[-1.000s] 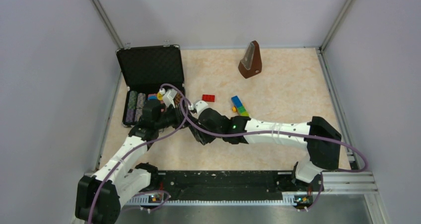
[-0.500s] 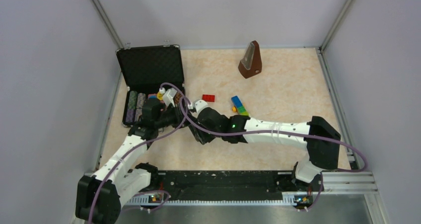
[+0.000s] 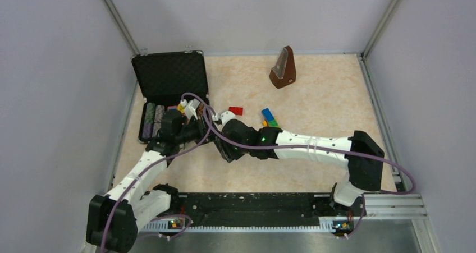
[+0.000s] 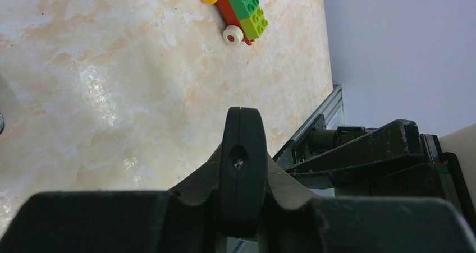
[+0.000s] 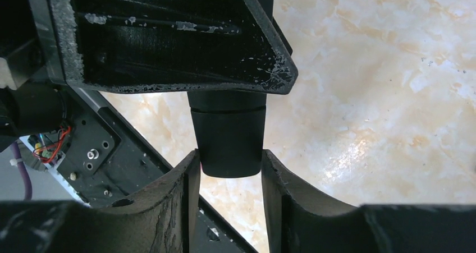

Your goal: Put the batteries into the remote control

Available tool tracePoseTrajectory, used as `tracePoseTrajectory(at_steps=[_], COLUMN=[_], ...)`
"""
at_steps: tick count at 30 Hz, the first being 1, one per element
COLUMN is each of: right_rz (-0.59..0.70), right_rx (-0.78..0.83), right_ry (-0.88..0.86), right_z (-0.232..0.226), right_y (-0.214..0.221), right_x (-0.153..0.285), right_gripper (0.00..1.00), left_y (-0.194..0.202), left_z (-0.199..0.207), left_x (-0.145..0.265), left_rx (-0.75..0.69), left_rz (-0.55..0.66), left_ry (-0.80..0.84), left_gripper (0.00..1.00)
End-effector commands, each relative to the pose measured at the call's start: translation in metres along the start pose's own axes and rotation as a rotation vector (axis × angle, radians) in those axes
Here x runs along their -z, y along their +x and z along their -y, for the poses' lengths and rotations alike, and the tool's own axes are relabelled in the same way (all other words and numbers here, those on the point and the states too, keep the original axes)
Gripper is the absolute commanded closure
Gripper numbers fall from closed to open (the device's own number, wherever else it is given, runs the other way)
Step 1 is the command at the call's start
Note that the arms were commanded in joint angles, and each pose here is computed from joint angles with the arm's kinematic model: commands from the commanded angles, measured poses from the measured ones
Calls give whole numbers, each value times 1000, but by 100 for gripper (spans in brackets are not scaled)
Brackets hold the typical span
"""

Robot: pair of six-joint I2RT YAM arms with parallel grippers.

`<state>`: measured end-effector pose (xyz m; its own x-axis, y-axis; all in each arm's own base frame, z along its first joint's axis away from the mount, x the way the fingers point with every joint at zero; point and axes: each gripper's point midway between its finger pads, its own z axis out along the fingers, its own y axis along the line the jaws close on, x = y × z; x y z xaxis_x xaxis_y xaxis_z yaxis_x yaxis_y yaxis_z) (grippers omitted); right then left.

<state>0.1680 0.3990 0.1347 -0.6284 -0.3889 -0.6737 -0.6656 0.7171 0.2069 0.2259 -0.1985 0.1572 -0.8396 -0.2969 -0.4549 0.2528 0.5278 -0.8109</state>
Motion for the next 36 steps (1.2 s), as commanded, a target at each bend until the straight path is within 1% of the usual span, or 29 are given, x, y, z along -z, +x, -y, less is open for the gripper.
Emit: tracePoseTrajectory(at_steps=[1, 7, 13, 18, 24, 26, 31, 33, 36], right_rz=[85, 56, 39, 59, 107, 115, 141, 181, 255], right_rx=[-52, -66, -78, -85, -102, -124, -197, -249, -374], right_ry=[32, 6, 1, -7, -39, -56, -117, -156, -193], right_z=[4, -1, -1, -3, -6, -4, -5, -7, 0], right_y=[-36, -38, -43, -53, -70, -72, -75, -80, -87], right_x=[-2, 3, 11, 21, 43, 51, 74, 88, 110], right_gripper=[59, 55, 49, 38, 18, 15, 12, 11, 11], left_y=[-5, -9, -10, -13, -23, -27, -39, -44, -52], left_z=[54, 60, 61, 60, 61, 63, 72, 74, 80], left_x=[9, 11, 10, 8, 7, 7, 7, 8, 11], left_rx=[15, 18, 30, 48, 61, 69, 80, 91, 113], left_rz=[-52, -48, -48, -45, -20, -9, 21, 41, 79], left_ry=[189, 201, 198, 187, 184, 189, 199, 194, 197], left_gripper=[100, 100, 100, 100, 100, 100, 100, 100, 100])
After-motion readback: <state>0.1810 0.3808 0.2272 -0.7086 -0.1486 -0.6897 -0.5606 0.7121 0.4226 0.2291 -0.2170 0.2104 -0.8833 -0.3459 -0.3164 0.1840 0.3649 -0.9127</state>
